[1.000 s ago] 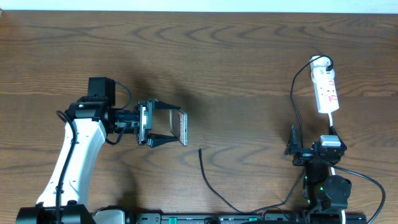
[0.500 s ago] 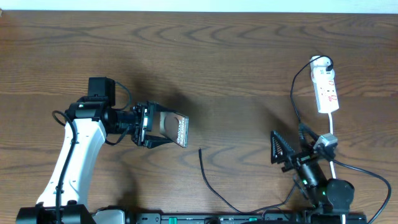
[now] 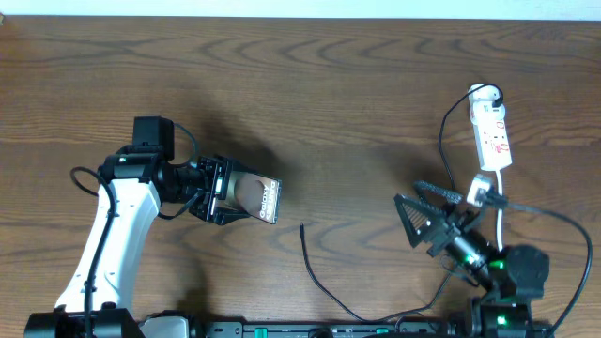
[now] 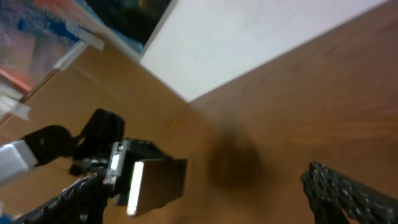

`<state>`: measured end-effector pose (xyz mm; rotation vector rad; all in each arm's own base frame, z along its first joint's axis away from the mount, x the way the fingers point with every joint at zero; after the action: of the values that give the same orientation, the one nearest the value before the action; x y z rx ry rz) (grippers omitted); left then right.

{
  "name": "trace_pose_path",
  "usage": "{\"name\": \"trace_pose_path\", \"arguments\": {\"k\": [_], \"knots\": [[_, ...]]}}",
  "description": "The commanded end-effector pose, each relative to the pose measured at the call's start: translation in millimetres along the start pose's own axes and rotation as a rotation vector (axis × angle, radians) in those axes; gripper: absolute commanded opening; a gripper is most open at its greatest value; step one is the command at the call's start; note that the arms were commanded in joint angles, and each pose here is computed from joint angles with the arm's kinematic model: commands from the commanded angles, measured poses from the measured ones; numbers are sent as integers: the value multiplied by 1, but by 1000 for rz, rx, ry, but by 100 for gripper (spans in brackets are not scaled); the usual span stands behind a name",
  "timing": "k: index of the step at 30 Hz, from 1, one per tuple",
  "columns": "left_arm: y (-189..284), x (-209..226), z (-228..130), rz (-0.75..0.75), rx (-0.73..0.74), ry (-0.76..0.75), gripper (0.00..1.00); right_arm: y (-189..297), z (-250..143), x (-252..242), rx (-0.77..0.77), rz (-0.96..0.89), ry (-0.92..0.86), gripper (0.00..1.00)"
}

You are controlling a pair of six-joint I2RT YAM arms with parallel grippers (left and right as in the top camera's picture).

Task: Plug charger to phone and switch on socket
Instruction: 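Move the right gripper from rest toward the phone's bottom edge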

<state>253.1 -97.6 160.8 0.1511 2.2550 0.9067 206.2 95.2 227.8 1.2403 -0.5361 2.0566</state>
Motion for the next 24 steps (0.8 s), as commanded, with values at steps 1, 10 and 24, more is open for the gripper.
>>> {"name": "trace_pose_path", "arguments": {"k": [1,10,24], "knots": [[4,4,6,34,-75,20,7,-11,-3,7,125,15,-94,99],[4,13,19,105,-178,62,7,-35,8,-4,207,34,-291,99],[-11,10,11,149,-206,61,7,-68,-37,-37,354,-85,-509,99]]}}
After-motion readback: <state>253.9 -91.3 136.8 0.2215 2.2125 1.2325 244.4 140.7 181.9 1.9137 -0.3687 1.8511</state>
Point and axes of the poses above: each gripper's point midway between its finger pads, its own y axis back along the fingers, its own x axis along the line the jaws close on, z = x × y, the point moved 3 cm from there along y, back along the fingers, and after that the axes turned 14 degrees about -y, right-handed, at the moved point
